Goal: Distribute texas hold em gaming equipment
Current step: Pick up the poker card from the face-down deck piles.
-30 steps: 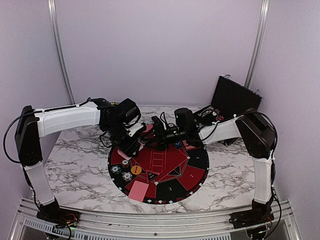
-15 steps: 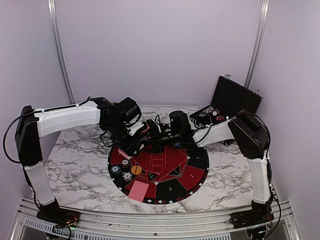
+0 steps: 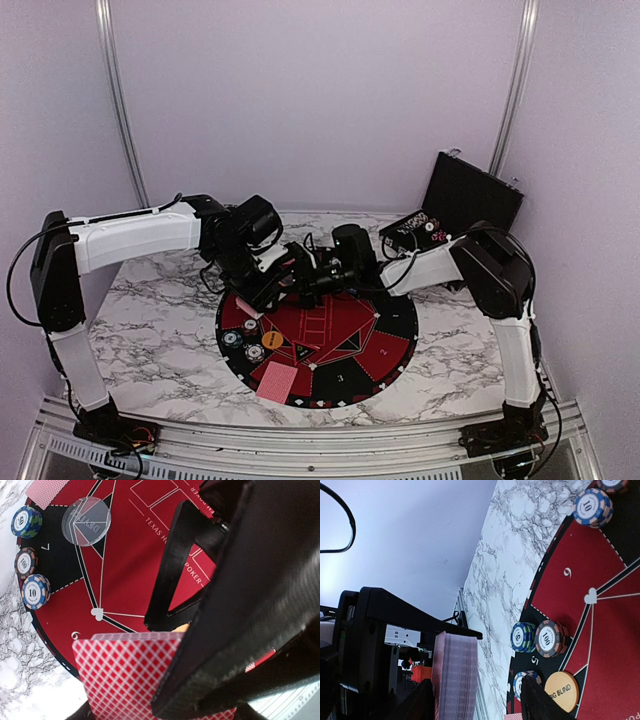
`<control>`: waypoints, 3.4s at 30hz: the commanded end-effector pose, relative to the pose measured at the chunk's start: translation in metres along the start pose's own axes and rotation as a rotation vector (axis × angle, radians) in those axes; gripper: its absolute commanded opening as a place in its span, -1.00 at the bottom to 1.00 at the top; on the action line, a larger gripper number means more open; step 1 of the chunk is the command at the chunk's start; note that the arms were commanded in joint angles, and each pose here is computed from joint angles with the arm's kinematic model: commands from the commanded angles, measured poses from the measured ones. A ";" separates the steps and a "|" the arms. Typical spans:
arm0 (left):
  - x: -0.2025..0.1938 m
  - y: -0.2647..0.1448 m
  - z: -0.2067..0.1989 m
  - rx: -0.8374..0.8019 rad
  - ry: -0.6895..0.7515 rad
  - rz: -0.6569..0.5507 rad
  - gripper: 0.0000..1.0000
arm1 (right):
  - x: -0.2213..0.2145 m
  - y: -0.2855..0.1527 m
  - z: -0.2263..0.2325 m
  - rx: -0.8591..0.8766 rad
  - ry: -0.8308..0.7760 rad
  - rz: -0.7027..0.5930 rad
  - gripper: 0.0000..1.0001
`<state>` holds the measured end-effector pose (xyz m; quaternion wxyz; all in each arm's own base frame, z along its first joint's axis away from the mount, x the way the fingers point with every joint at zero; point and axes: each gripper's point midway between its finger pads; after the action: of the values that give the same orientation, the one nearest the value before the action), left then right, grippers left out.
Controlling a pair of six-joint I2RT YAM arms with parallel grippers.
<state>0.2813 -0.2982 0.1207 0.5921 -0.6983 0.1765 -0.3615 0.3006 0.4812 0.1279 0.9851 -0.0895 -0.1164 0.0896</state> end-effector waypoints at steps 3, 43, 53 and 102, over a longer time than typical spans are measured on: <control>0.005 -0.008 0.001 0.018 0.013 -0.011 -0.41 | 0.009 -0.003 -0.009 -0.071 -0.024 -0.039 0.07; -0.001 -0.003 0.006 0.029 0.006 0.009 -0.41 | 0.023 -0.047 0.030 -0.027 -0.075 -0.134 -0.21; -0.001 -0.001 0.007 0.030 0.006 0.014 -0.41 | 0.015 -0.040 0.035 0.000 -0.067 -0.113 -0.42; -0.008 -0.002 0.016 0.060 -0.011 0.019 -0.42 | 0.039 -0.101 0.039 0.010 -0.013 -0.258 -1.00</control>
<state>0.2828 -0.2901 0.1167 0.6050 -0.6900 0.1788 -0.3548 0.3378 0.4082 0.1643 0.9893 -0.0937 -0.1109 -0.0157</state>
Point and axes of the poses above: each gripper's point midway between its finger pads, its own y axis out along the fingers, its own z axis along the line the jaws close on, x = y × z, and after that the axes turned 3 degrees about y, right-handed
